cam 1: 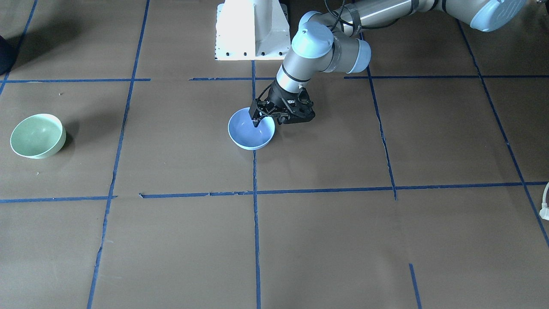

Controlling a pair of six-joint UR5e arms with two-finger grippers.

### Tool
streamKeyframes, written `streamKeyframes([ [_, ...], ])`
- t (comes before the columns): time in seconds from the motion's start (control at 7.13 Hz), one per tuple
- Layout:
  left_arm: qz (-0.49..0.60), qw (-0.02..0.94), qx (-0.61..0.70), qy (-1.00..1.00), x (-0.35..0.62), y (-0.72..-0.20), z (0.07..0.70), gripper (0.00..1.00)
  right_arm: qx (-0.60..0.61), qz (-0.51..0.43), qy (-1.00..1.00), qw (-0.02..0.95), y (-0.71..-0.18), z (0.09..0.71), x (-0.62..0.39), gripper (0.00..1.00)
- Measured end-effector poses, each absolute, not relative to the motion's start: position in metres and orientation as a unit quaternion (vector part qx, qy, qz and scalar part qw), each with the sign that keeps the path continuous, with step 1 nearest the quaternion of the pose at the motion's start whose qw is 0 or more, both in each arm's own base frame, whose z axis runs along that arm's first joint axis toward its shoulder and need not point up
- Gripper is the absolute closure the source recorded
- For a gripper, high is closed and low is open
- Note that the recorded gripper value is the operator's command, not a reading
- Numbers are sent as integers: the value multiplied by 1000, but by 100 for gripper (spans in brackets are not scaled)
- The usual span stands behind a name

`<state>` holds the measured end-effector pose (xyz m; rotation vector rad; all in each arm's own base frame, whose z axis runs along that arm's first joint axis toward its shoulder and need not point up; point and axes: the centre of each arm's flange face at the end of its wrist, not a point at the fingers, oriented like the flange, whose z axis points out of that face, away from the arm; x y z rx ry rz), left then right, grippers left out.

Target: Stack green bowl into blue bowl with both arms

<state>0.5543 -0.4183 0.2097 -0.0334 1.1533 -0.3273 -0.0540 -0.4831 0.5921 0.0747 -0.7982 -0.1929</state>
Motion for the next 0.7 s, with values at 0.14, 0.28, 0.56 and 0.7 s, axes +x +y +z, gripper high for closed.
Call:
streamKeyframes([
  [0.14, -167, 819, -4, 549, 530, -433, 207, 0, 40, -73, -394, 915, -477, 594, -71, 1],
  [0.28, -180, 817, 5, 547, 507, -444, 215, 0, 48, -51, -403, 912, -469, 599, -90, 1],
  [0.56, -195, 819, 10, 540, 488, -455, 232, 0, 60, -38, -420, 905, -453, 624, -125, 6],
  [0.7, -196, 819, 11, 539, 485, -456, 233, 0, 61, -40, -425, 902, -449, 635, -137, 19],
])
